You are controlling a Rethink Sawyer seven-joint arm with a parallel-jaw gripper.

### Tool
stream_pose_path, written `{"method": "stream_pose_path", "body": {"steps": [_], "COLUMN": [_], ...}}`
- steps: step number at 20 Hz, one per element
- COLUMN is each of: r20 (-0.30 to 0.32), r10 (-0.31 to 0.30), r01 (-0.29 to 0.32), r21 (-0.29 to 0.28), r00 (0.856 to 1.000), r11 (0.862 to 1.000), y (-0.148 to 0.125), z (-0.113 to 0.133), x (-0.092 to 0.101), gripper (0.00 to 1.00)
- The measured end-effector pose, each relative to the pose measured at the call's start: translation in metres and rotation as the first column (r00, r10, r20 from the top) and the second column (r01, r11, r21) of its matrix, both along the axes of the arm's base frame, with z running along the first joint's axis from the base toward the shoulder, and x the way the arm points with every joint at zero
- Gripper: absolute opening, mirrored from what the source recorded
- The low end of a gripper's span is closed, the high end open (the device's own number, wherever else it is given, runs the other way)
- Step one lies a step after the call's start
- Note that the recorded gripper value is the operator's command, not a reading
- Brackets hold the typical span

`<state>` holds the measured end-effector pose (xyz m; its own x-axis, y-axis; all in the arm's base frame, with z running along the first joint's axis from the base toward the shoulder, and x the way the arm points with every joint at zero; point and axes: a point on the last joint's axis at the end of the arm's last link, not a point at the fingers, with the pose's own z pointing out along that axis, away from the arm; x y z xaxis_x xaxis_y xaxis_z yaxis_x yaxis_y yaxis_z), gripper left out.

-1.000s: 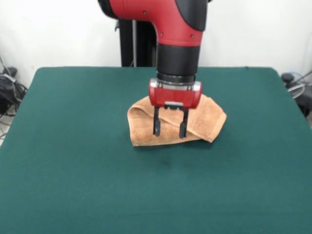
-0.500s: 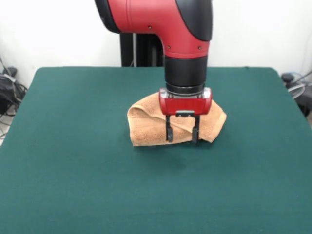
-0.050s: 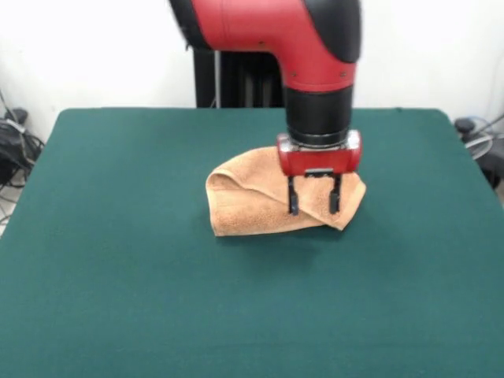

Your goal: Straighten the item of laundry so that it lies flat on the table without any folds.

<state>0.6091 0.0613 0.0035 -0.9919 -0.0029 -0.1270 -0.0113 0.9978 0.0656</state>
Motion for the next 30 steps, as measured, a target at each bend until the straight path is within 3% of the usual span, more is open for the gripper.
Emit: {"method": "stream_pose_path", "body": {"steps": [7, 8, 11, 15, 16, 20, 22, 23, 24, 28, 30], "r20": [0.029, 0.039, 0.044, 0.042, 0.046, 0.057, 0.078, 0.081, 0.097, 0.124, 0.138], "r10": [-0.037, -0.068, -0.106, -0.192, -0.239, -0.296, -0.354, -0.362, -0.398, -0.457, -0.49], "r01": [0.038, 0.069, 0.107, 0.193, 0.241, 0.299, 0.36, 0.369, 0.408, 0.473, 0.51], "r21": [-0.029, -0.029, -0.029, -0.032, -0.04, -0.058, -0.089, -0.094, -0.124, -0.191, -0.23], "r00": [0.999, 0.997, 0.993, 0.981, 0.97, 0.953, 0.932, 0.929, 0.912, 0.881, 0.86], "r11": [0.999, 0.997, 0.994, 0.981, 0.97, 0.952, 0.929, 0.925, 0.905, 0.86, 0.829], "y": [0.063, 0.085, 0.104, 0.136, 0.149, 0.158, 0.16, 0.16, 0.156, 0.143, 0.135], "z": [0.015, 0.017, 0.019, 0.021, 0.023, 0.025, 0.024, 0.024, 0.023, 0.023, 0.025], "x": [0.0, -0.001, -0.004, -0.011, -0.016, -0.021, -0.025, -0.026, -0.029, -0.034, -0.037], "gripper": [1.0, 1.0, 1.0, 1.0, 1.0, 1.0, 1.0, 1.0, 1.0, 1.0, 1.0]}}
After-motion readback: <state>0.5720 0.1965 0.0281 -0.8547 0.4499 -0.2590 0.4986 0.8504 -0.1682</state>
